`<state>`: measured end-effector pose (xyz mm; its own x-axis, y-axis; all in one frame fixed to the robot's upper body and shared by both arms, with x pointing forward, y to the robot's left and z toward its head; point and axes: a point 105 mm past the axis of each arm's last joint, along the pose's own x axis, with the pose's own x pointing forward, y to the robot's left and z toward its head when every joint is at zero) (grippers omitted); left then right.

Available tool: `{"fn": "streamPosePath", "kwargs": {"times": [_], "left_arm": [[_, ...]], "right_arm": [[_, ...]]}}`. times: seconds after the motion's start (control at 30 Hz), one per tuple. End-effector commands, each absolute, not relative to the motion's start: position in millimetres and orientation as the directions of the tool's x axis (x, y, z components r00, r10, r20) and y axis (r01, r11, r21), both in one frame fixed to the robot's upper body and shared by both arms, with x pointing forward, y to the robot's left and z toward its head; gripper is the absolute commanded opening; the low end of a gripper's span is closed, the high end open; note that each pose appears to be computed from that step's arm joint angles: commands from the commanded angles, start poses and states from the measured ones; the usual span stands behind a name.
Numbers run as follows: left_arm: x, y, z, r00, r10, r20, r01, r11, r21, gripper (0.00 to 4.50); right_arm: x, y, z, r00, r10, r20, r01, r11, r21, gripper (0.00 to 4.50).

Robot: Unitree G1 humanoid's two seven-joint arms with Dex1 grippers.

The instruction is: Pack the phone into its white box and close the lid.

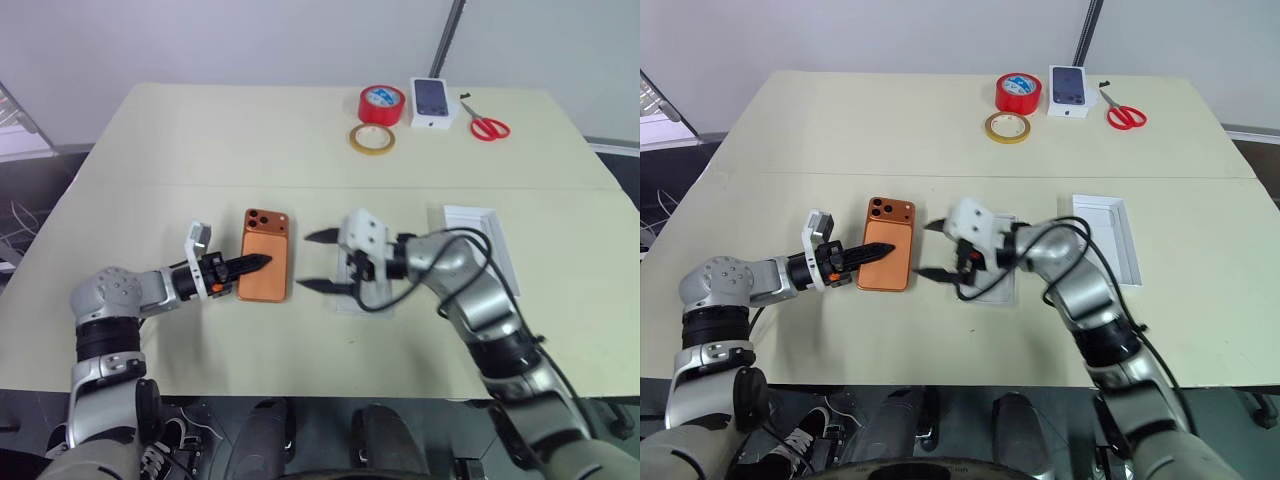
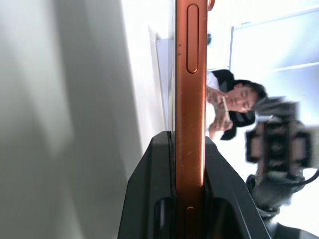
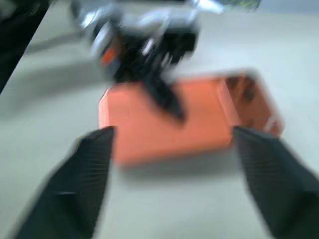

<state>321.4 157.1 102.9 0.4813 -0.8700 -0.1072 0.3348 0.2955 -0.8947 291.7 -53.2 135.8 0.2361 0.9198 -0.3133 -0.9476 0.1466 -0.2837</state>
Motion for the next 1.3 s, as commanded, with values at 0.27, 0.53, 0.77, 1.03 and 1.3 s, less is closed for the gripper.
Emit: {"fn": "streamPosePath", "kwargs": {"times": [0.27, 0.53, 0.77, 1.03, 1.3], "left_arm": [[318.6, 133.1, 127.1, 0.48, -0.877, -0.006, 0.41, 0.23, -0.883, 0.06], [322.0, 126.1, 128.1, 0.474, -0.88, -0.009, 0.41, 0.23, -0.883, 0.06], [320.2, 120.1, 125.1, 0.454, -0.89, -0.028, 0.404, 0.234, -0.885, 0.06], [316.5, 117.3, 124.6, 0.435, -0.9, -0.034, 0.402, 0.228, -0.887, 0.06], [315.7, 114.6, 125.1, 0.427, -0.904, -0.036, 0.404, 0.226, -0.886, 0.06]], "right_arm": [[259.6, -111.0, 119.3, 0.303, 0.87, -0.389, -0.9, 0.127, -0.416, 3.9], [263.1, -113.2, 113.0, 0.351, 0.855, -0.382, -0.883, 0.166, -0.438, 2.62], [262.0, -112.6, 105.9, 0.361, 0.85, -0.382, -0.882, 0.179, -0.435, 1.82], [259.7, -111.0, 101.3, 0.359, 0.849, -0.388, -0.888, 0.182, -0.423, 1.82], [253.9, -109.8, 91.8, 0.323, 0.852, -0.412, -0.909, 0.159, -0.386, 1.82]]}}
